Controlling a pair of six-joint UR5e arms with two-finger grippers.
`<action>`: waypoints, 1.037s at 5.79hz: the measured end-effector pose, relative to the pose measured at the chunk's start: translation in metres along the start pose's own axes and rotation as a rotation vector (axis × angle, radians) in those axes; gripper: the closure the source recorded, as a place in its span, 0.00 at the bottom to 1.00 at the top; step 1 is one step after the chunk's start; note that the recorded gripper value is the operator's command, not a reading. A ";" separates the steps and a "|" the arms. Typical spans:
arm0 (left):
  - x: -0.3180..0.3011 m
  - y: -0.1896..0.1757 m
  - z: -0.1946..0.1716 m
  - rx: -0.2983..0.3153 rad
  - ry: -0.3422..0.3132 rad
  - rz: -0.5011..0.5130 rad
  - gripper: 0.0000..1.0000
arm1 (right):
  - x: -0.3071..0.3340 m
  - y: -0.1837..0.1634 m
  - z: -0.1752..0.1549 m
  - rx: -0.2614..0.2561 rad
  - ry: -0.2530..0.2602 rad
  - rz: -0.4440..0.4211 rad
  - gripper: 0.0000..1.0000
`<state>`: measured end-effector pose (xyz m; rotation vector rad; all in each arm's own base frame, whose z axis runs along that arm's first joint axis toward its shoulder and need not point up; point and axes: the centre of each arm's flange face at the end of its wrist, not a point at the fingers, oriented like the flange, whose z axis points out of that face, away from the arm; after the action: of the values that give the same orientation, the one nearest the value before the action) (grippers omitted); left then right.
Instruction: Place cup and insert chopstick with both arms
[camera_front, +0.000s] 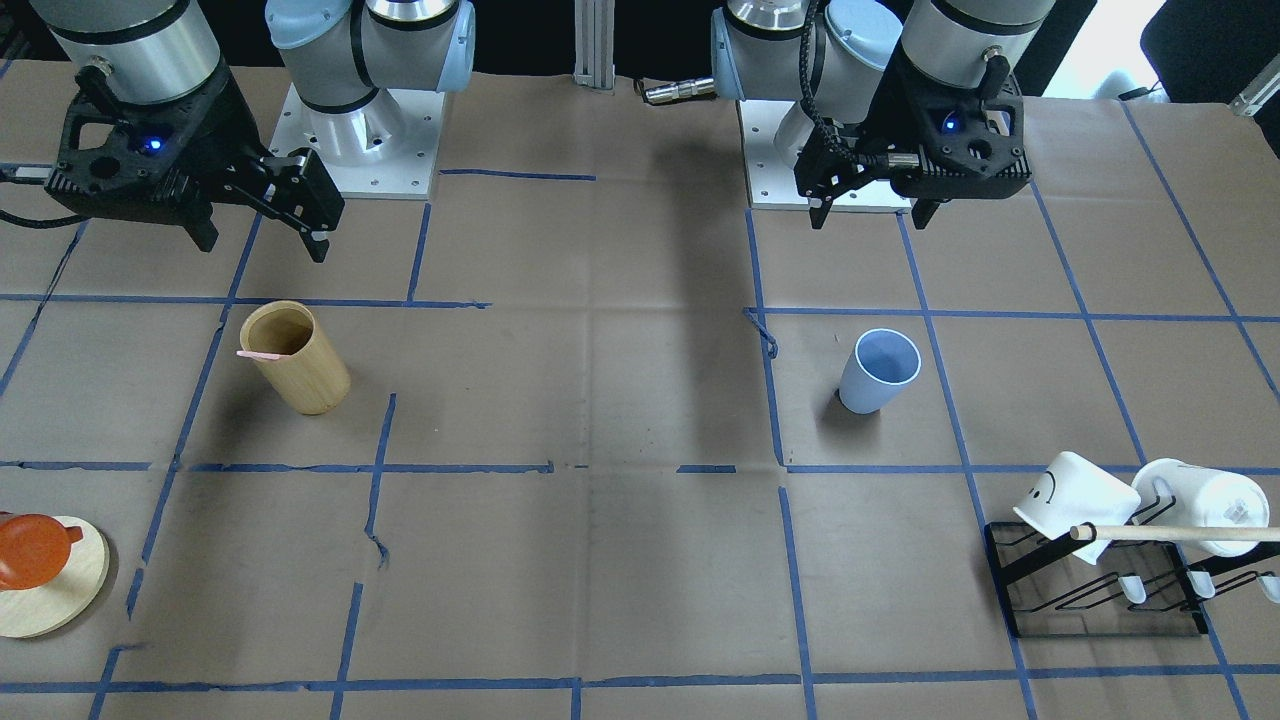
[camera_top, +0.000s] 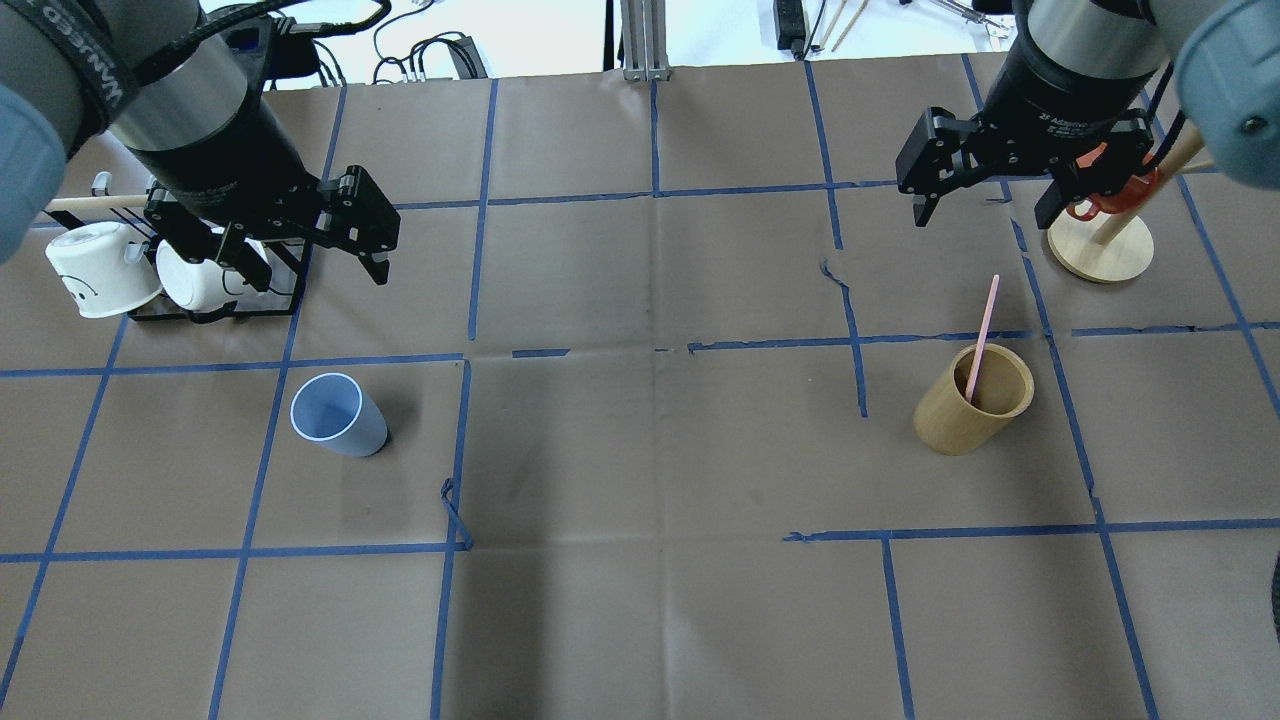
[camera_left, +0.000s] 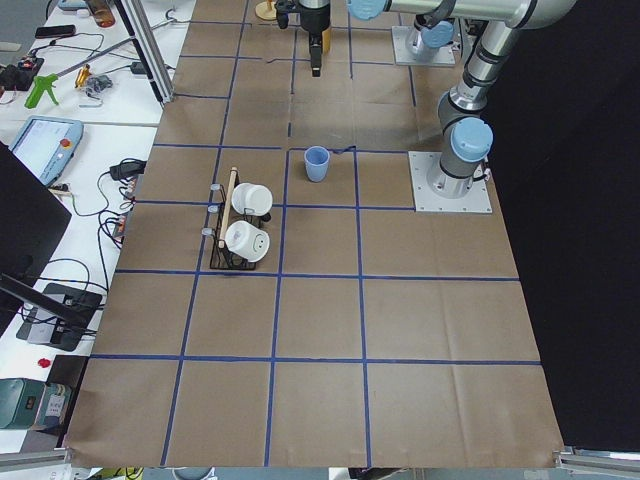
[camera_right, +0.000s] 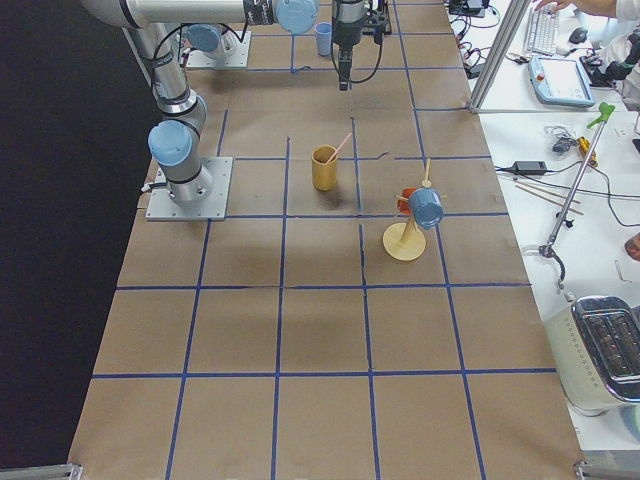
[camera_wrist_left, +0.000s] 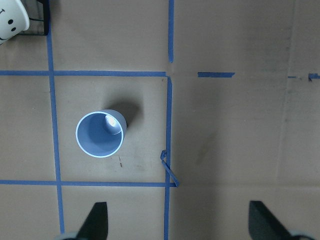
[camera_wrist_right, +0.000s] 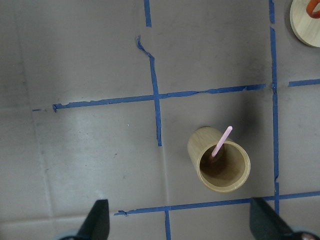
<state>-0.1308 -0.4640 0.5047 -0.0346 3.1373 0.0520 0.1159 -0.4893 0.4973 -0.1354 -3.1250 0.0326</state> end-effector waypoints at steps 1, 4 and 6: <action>0.000 0.000 0.000 0.000 0.000 0.000 0.01 | 0.000 0.000 0.000 -0.002 -0.001 0.000 0.00; -0.001 0.002 -0.001 0.003 0.000 -0.001 0.01 | -0.003 0.002 0.000 -0.006 -0.012 -0.002 0.00; 0.000 0.002 -0.003 0.008 0.002 -0.001 0.01 | -0.009 0.004 0.000 -0.006 -0.012 -0.015 0.00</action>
<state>-0.1306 -0.4617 0.5083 -0.0360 3.1393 0.0400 0.1249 -0.4862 0.4968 -0.1120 -3.1385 0.0239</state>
